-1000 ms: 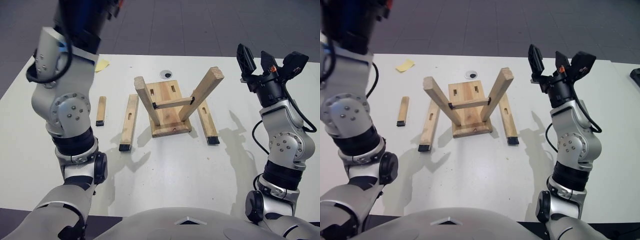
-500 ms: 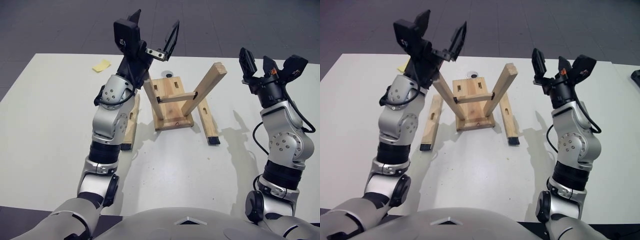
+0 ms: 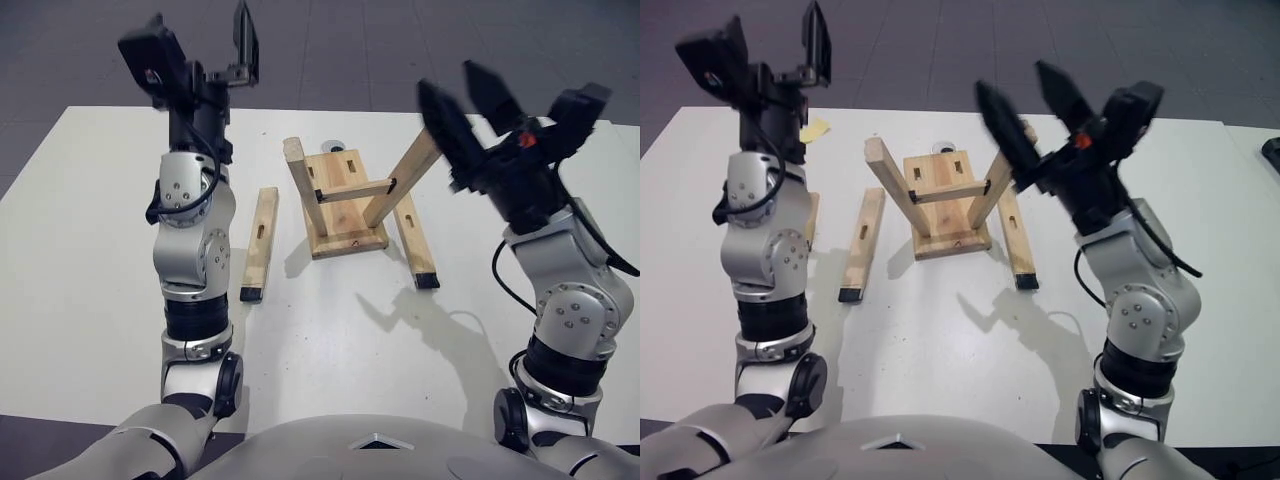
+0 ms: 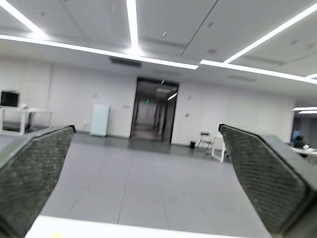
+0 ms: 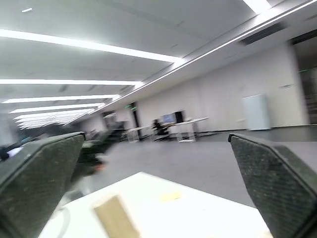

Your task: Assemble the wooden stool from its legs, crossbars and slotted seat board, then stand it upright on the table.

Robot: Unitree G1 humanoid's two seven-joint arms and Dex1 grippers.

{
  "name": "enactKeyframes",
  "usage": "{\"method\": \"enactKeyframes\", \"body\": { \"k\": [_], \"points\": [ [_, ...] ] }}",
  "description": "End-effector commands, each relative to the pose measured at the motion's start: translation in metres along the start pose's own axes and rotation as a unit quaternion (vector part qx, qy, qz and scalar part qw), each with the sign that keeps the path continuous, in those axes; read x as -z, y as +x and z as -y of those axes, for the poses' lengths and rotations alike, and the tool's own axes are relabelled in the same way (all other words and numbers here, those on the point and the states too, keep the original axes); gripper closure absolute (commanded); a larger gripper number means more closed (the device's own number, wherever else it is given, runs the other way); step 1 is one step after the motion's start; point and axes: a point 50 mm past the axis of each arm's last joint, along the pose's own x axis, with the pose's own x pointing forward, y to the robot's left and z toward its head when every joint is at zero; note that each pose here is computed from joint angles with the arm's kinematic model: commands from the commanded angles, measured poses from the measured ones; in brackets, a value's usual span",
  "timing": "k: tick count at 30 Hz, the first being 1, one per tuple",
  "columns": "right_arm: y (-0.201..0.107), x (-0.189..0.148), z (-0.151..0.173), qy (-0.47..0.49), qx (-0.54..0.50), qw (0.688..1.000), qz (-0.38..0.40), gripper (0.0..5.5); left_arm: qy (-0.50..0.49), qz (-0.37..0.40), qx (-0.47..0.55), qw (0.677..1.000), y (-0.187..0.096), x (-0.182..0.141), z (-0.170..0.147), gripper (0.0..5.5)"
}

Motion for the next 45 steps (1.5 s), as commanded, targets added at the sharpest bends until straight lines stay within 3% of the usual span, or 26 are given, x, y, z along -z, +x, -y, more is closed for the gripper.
{"method": "enactKeyframes", "body": {
  "k": [1,5,8,12,19,26,30,38,45],
  "points": [
    [0.002,0.04,0.007,-0.012,0.0,0.989,-0.149,0.11,0.001,-0.015,-0.001,1.0,-0.001,0.008,0.009,0.1],
    [-0.002,0.047,0.05,-0.039,0.095,0.974,-0.201,0.11,-0.005,-0.027,0.004,1.0,0.001,0.014,0.015,0.1],
    [0.005,0.034,0.073,-0.087,0.133,0.971,-0.178,0.11,-0.007,-0.035,0.002,0.999,0.002,0.018,0.017,0.1],
    [0.016,0.025,0.052,-0.064,0.062,0.99,-0.107,0.11,-0.008,-0.033,-0.003,0.999,0.004,0.018,0.017,0.1],
    [-0.001,-0.002,0.03,-0.05,0.012,0.998,-0.032,0.11,0.004,-0.037,-0.021,0.999,0.0,0.019,0.008,0.1],
    [-0.019,0.007,-0.012,-0.02,-0.128,0.985,-0.111,0.11,0.018,-0.04,-0.044,0.998,-0.004,0.02,-0.002,0.1],
    [-0.009,0.031,-0.011,-0.031,-0.093,0.984,-0.145,0.11,0.021,-0.042,-0.041,0.998,-0.003,0.02,-0.002,0.1],
    [-0.002,0.058,-0.009,-0.023,-0.041,0.985,-0.165,1.35,0.019,-0.052,-0.044,0.998,-0.002,0.023,-0.002,0.1],
    [-0.009,0.055,-0.006,-0.045,-0.114,0.971,-0.206,2.52,0.018,-0.059,-0.046,0.997,-0.003,0.027,0.0,0.1]
  ]
}}
